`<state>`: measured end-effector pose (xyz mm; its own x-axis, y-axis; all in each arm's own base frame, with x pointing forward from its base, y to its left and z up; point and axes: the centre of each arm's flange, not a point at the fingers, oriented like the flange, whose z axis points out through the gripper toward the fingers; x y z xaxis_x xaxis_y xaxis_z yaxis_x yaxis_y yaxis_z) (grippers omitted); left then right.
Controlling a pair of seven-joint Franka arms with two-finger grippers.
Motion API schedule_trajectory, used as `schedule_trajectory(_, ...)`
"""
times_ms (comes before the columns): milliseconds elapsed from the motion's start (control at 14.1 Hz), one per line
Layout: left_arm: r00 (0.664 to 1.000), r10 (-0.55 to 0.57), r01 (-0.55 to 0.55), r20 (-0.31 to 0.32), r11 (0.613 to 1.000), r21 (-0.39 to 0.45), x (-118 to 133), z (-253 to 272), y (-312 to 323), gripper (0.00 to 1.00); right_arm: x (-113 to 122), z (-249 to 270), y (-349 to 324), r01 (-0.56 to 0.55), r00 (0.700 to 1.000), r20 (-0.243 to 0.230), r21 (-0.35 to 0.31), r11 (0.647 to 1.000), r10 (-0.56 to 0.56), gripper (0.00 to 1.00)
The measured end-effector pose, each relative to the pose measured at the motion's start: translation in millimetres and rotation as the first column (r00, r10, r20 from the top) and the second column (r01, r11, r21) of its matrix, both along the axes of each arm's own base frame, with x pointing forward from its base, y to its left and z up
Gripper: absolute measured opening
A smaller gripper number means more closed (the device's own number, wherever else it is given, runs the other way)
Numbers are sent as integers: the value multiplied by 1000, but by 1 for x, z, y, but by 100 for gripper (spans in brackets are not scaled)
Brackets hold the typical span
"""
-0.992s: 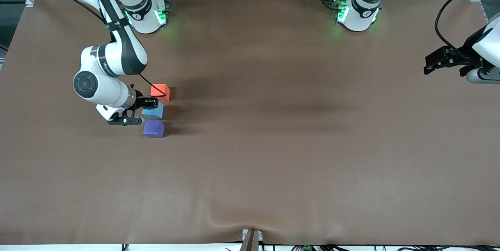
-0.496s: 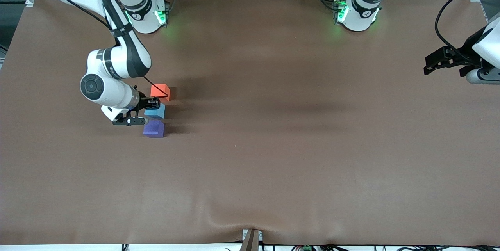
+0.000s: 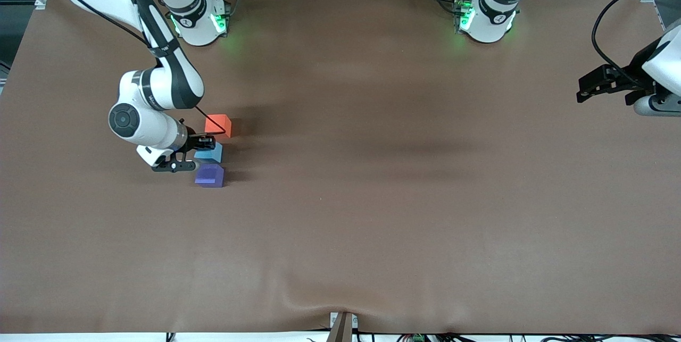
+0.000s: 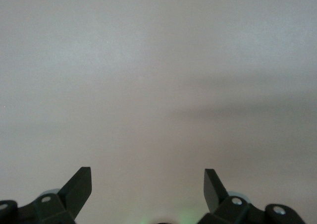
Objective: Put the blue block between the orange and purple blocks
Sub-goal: 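Lower the blue cube between the orange and purple cubes, open the right gripper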
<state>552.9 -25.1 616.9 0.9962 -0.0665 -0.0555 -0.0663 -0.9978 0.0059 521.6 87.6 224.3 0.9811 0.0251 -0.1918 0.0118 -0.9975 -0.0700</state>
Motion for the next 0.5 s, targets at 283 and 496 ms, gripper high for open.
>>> schedule_trajectory(283, 1000, -1, 1, 0, 1000, 0, 0, 0, 0, 100, -1, 0, 4, -7, 1000, 1, 2, 1000, 7, 47)
schedule_trajectory(496, 1000, -5, 5, 0, 1000, 0, 0, 0, 0, 100, -1, -1, 8, -14, 1000, 3, 3, 1000, 14, 47)
